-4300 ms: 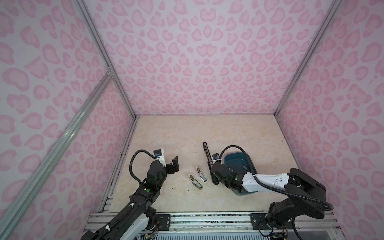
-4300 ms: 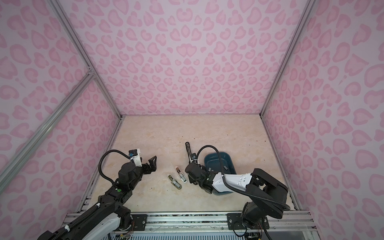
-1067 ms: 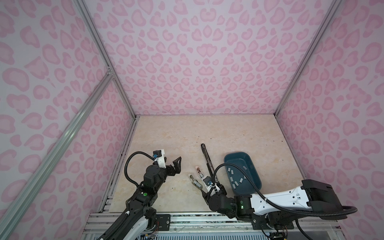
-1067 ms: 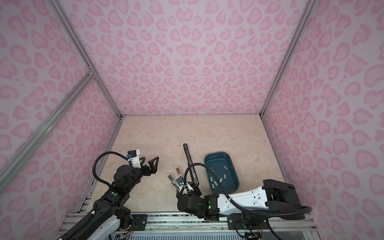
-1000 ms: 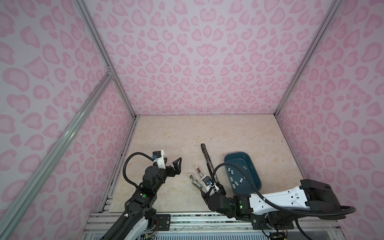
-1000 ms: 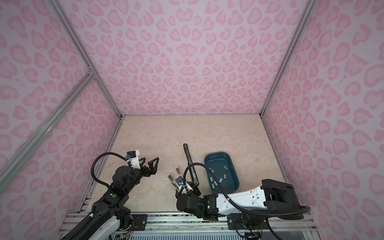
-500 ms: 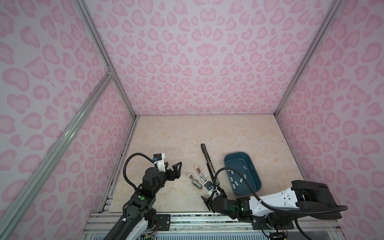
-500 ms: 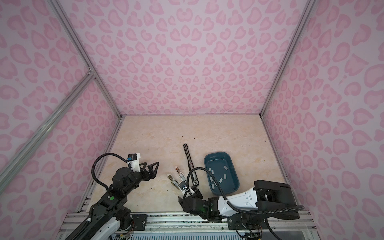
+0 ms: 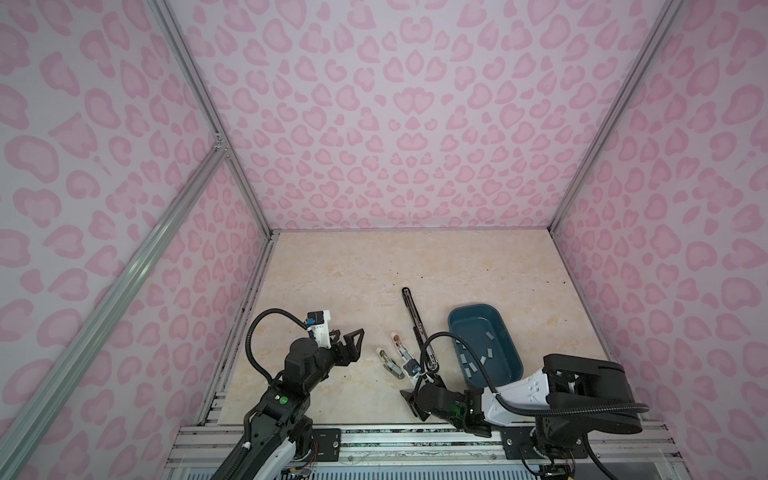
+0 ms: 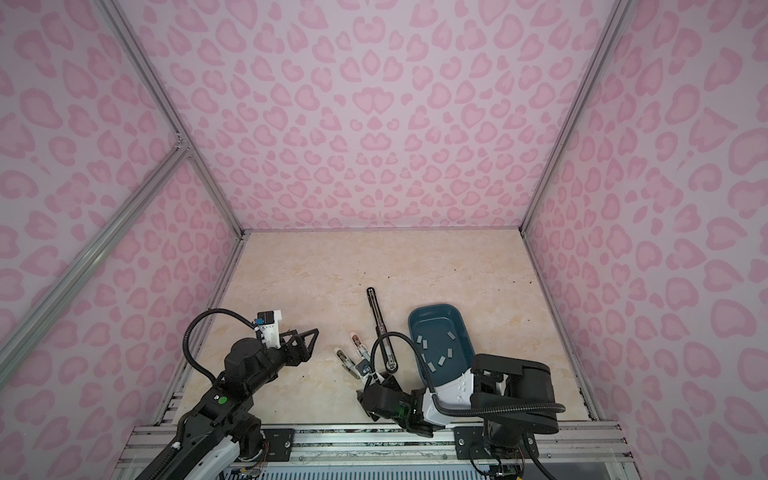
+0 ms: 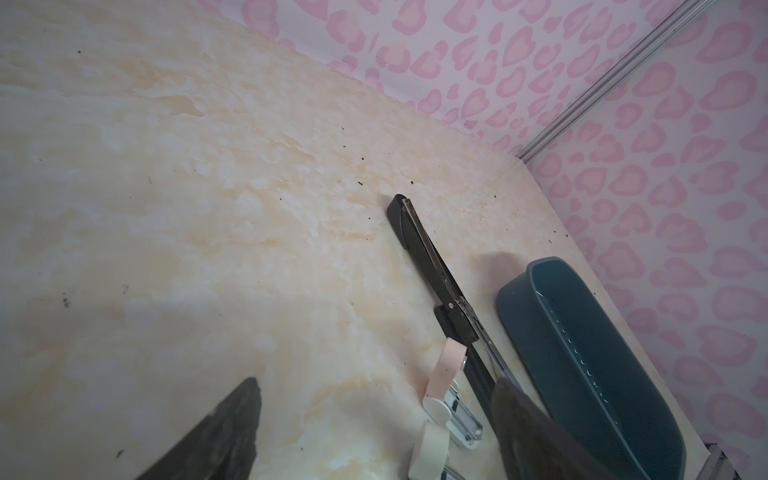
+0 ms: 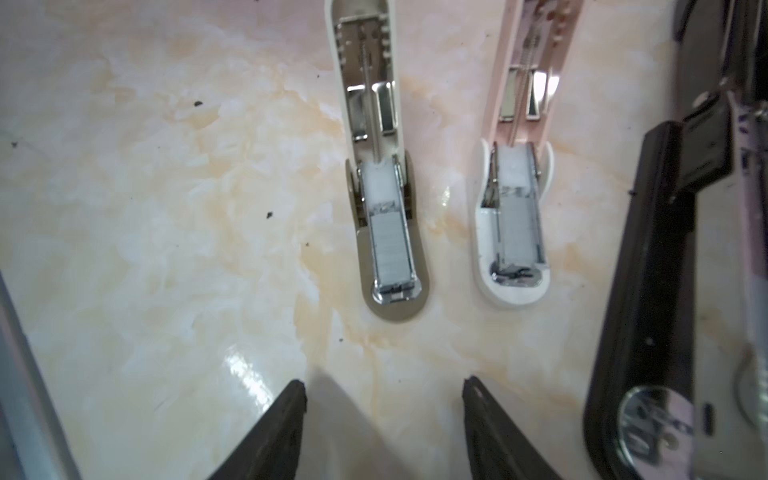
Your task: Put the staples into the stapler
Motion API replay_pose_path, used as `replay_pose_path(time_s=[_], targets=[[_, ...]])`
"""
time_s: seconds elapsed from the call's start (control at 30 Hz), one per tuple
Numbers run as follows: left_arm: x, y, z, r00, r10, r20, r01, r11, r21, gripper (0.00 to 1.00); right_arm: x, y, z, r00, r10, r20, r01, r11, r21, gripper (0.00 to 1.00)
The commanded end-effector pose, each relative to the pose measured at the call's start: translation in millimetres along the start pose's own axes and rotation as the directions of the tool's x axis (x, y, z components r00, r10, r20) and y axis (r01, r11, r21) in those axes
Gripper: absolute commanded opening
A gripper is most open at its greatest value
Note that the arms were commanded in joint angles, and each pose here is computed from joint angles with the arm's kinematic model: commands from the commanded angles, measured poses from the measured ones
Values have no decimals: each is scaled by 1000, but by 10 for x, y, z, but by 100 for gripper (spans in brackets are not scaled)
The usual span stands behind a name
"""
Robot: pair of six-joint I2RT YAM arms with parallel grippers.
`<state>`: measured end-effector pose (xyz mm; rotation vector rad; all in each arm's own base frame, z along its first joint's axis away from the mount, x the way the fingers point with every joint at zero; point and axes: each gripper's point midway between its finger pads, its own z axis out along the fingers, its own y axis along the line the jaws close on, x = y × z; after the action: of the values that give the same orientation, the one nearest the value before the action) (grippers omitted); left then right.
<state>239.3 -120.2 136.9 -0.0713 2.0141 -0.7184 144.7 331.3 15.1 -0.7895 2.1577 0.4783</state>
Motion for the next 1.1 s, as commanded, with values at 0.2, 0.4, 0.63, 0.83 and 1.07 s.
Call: replay_pose_path(time_s=[0.2, 0.4, 0.63, 0.83, 1.07], targets=[[86, 15, 39, 999, -16, -32, 16, 1000, 4, 87, 82, -30, 193, 998, -6, -58, 5, 1000, -7, 59], [119, 57, 44, 999, -22, -42, 22, 1000, -14, 78, 126, 20, 275, 996, -36, -86, 34, 999, -18, 51], [217, 135, 76, 996, -41, -81, 37, 998, -50, 76, 215, -28, 298, 992, -68, -109, 68, 998, 0, 41], [302, 194, 113, 990, -64, -122, 54, 995, -81, 74, 331, -33, 317, 987, -88, -131, 88, 996, -9, 40], [388, 229, 164, 984, -86, -159, 71, 993, -96, 70, 403, 33, 296, 981, -121, -150, 118, 993, -31, 37]])
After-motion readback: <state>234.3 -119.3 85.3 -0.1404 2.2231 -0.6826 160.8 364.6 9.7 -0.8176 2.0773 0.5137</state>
